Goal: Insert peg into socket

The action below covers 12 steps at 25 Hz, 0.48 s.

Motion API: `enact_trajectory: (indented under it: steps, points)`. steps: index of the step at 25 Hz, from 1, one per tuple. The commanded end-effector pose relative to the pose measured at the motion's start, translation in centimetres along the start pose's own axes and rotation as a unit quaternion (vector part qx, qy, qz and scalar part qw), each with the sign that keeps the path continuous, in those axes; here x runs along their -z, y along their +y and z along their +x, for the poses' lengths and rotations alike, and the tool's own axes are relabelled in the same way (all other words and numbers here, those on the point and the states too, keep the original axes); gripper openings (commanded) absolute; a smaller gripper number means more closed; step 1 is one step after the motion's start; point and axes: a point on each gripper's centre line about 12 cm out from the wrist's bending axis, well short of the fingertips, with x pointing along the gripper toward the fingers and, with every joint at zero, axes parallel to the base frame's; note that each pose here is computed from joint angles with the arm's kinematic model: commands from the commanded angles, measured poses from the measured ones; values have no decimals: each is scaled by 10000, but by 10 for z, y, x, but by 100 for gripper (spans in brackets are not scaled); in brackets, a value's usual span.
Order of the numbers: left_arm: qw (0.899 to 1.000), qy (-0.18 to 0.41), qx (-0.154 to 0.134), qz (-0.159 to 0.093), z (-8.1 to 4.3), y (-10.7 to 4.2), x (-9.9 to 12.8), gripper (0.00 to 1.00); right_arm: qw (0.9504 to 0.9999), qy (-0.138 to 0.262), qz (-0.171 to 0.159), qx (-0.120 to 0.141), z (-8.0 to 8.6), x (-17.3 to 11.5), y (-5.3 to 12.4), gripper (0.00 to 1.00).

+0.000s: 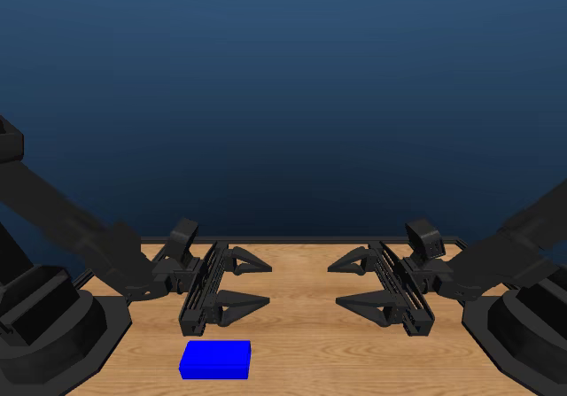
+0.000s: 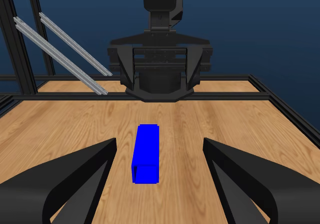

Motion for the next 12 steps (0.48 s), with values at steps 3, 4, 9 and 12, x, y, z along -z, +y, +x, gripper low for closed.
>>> enact_trajectory:
  steps: [3,4,9,12]
  points:
    - [9969,-770,-11,-185,3,-8,-17,100,9964,451,526,482,-7,23,-11,100]
    - [9964,-808,-21,-244,1,-7,-15,100,9959,491,557,511,-8,26,-11,100]
    - [9978,-499,-78,-425,-3,-6,1,100,9958,517,618,428,-1,25,-5,100]
    - [9975,355,-225,-568,-10,-8,23,100,9953,640,660,307,11,30,4,100]
